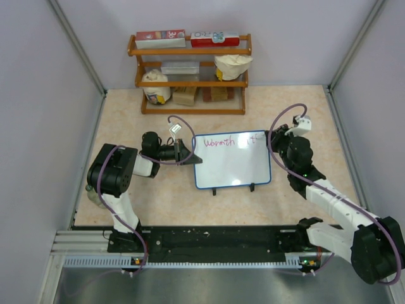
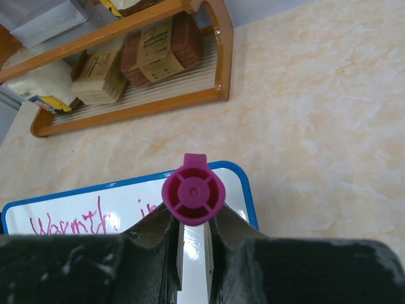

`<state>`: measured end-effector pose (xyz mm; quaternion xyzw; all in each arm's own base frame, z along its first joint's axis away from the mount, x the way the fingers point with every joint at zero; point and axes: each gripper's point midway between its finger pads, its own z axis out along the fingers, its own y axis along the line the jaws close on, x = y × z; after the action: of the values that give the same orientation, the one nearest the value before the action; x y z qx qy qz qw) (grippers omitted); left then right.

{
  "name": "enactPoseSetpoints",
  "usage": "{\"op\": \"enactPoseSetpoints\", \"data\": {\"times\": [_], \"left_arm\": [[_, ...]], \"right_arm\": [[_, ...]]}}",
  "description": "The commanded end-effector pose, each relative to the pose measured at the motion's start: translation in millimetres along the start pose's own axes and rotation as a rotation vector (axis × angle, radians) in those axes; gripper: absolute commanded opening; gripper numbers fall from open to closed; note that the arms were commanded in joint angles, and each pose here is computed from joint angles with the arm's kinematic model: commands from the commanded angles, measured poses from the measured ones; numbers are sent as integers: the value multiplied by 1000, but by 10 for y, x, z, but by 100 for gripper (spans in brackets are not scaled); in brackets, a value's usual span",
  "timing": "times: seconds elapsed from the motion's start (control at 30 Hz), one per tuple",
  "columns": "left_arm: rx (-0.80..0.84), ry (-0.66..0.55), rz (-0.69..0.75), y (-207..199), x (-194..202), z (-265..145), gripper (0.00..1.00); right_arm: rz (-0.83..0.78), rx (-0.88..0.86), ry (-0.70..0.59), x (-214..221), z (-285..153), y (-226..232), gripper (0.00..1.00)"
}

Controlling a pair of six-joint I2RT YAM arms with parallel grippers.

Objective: Write a sentence on the whiteboard

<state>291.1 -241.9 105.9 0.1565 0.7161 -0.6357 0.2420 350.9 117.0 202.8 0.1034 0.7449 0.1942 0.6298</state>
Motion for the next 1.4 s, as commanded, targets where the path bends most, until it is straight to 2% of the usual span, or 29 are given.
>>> {"op": "enactPoseSetpoints", "data": {"times": [0.0, 0.43, 0.87, 1.37], "left_arm": [[-12, -12, -2, 8, -73, 11, 0], [-12, -13, -2, 3, -75, 11, 0], [-12, -13, -1, 4, -75, 11, 0], [-11, -13, 2, 1, -82, 12, 0]], "right_arm": [[-1, 7, 14, 64, -58, -73, 0], [16, 10, 36, 194, -119, -127, 0], [15, -1, -39, -157, 17, 20, 0], [-8, 43, -57, -242, 68, -29, 0]]}}
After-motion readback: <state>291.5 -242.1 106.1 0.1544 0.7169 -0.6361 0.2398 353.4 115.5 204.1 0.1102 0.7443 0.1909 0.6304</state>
